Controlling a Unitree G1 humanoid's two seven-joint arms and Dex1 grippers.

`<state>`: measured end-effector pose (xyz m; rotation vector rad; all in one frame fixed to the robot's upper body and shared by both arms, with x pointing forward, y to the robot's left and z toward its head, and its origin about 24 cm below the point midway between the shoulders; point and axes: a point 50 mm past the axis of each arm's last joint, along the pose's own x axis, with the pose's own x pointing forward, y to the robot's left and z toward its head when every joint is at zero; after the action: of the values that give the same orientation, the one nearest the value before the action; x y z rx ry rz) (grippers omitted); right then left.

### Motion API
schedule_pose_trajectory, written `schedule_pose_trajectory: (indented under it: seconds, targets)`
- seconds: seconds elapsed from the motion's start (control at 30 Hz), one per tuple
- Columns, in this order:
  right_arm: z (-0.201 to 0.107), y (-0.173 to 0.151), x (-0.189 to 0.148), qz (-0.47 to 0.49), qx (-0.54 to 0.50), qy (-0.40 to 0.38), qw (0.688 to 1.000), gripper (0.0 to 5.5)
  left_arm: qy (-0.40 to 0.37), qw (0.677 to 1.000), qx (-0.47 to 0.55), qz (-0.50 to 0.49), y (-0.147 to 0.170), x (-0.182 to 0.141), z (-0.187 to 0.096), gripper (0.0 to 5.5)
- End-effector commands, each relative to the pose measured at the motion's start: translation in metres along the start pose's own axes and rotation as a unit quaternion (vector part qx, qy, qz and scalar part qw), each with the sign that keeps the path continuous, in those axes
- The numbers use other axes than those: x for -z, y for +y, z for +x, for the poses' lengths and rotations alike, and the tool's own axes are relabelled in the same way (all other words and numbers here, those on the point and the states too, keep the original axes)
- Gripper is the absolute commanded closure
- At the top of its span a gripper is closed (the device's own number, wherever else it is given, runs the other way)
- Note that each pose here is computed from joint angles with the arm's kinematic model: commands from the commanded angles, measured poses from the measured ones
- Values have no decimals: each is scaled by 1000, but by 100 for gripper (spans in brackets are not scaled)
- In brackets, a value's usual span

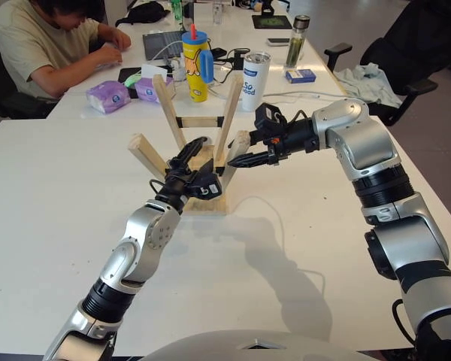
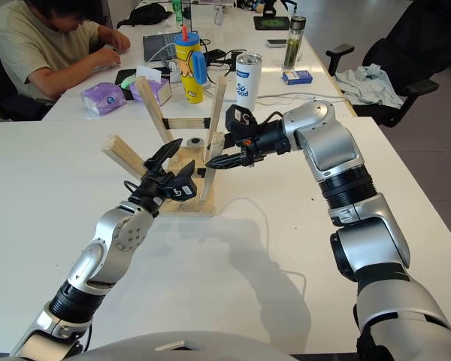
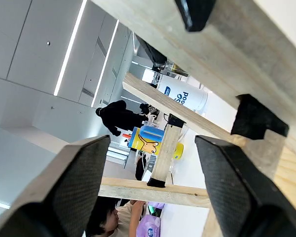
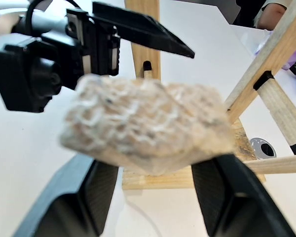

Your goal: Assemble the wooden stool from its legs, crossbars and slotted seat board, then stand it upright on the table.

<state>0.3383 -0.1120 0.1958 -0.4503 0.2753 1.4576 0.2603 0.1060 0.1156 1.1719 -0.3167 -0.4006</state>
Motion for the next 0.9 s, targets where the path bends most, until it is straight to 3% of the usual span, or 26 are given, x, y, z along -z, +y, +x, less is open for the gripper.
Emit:
schedule_pose_trajectory:
  seconds: [0.03, 0.17, 0.27, 0.43, 0.5, 0.6, 0.9]
  targets:
    - [16, 5, 27, 39, -5, 40, 998, 345, 38, 988, 4, -152, 6, 11, 7, 225]
    - [14, 1, 22, 19, 28, -12, 999, 345, -8, 944, -96, -315, 42, 8, 2, 225]
    - [12, 1, 14, -15, 51, -67, 996, 345, -34, 916, -81, -391, 33, 14, -21, 225]
    - [2, -3, 9, -9, 101, -125, 987, 345, -55, 904, -4, -423, 4, 9, -65, 225]
    - [-1, -2, 10, -1, 106, -131, 986, 297, -42, 900, 17, -434, -7, 13, -71, 225]
    - [-2, 2, 13, 5, 111, -126, 986, 246, -12, 894, 40, -447, -23, 22, -70, 225]
    - [-3, 24, 38, 24, 74, -66, 995, 243, 112, 870, 76, -474, -68, 45, -43, 225]
